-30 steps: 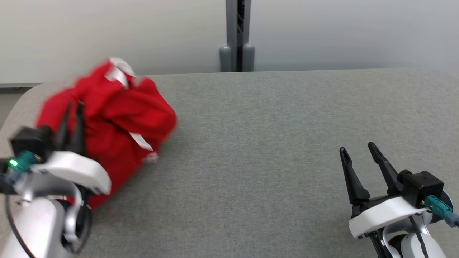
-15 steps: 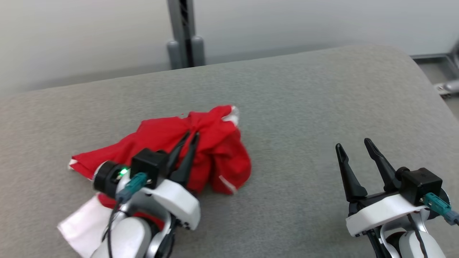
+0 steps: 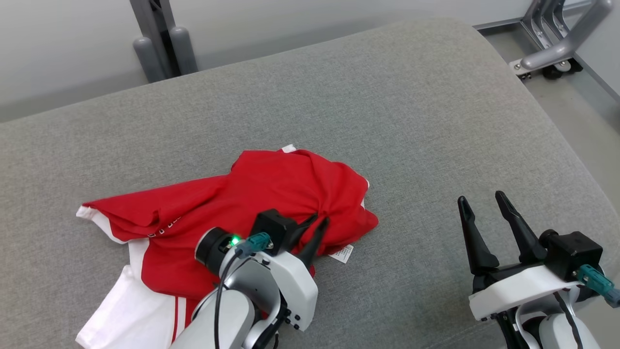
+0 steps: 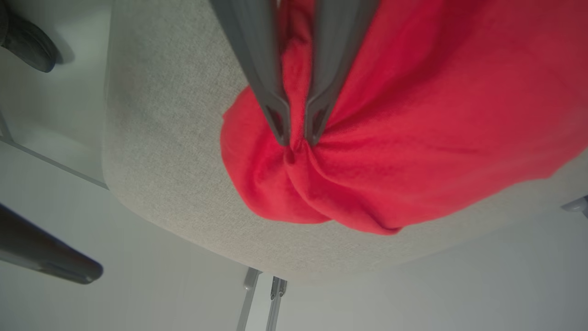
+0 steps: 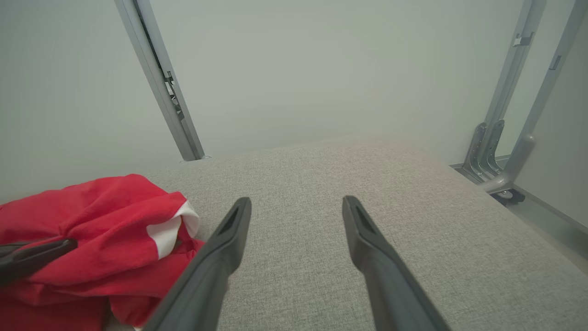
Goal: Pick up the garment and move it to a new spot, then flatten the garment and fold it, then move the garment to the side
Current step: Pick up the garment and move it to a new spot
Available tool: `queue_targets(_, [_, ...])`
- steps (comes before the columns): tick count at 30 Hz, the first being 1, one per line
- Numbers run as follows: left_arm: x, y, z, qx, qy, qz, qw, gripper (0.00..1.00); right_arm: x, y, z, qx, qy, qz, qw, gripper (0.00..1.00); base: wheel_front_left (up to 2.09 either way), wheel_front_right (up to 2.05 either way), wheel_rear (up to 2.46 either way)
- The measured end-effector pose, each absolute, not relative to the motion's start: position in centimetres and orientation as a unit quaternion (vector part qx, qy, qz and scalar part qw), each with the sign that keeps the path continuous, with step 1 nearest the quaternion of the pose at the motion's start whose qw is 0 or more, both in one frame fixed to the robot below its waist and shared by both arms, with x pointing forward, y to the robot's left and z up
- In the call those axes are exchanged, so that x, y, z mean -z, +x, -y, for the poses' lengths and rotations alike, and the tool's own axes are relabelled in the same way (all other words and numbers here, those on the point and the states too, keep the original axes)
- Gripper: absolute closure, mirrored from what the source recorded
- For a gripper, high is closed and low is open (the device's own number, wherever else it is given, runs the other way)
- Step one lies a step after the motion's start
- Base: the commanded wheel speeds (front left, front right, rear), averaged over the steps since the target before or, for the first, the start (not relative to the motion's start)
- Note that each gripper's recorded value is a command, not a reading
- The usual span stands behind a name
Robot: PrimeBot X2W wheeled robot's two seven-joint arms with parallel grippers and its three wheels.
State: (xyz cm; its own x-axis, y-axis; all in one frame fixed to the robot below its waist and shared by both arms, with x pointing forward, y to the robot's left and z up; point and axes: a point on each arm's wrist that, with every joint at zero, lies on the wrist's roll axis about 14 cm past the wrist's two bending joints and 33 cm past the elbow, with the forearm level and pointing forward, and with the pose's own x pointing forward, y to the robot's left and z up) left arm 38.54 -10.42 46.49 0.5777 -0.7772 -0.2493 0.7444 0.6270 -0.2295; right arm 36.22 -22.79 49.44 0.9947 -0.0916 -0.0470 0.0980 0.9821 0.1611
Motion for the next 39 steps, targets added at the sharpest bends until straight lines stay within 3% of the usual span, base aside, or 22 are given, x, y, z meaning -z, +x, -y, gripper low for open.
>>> queue_targets(1, [-45.9, 38.1, 10.8, 0.436, -0.051, -0.175, 0.881, 0.00, -49.1, 36.1, 23.0, 0.051, 0.082, -0.024, 0.995, 0.00, 0.00, 0.00, 0.00])
queue_targets(6, [-45.6, 37.3, 11.3, 0.453, -0.050, -0.172, 0.873, 0.00, -48.8, 36.3, 23.0, 0.053, 0.085, -0.024, 0.995, 0.00, 0.00, 0.00, 0.00])
queue_targets(11, [-48.1, 38.3, 9.1, 0.423, -0.071, -0.122, 0.895, 0.00, -49.1, 37.5, 21.7, 0.029, 0.085, -0.018, 0.996, 0.00, 0.00, 0.00, 0.00])
queue_targets(25, [-53.3, 42.9, -6.9, 0.163, -0.097, -0.004, 0.982, 0.00, -50.9, 40.4, 17.1, -0.043, 0.079, 0.000, 0.996, 0.00, 0.00, 0.00, 0.00])
queue_targets(33, [-54.5, 42.3, -15.9, 0.034, -0.082, 0.035, 0.995, 0.00, -52.0, 40.7, 16.1, -0.060, 0.074, 0.010, 0.995, 0.00, 0.00, 0.00, 0.00])
queue_targets(39, [-54.4, 40.6, -19.5, -0.006, -0.065, 0.038, 0.997, 0.00, -52.3, 40.2, 15.8, -0.064, 0.071, 0.011, 0.995, 0.00, 0.00, 0.00, 0.00])
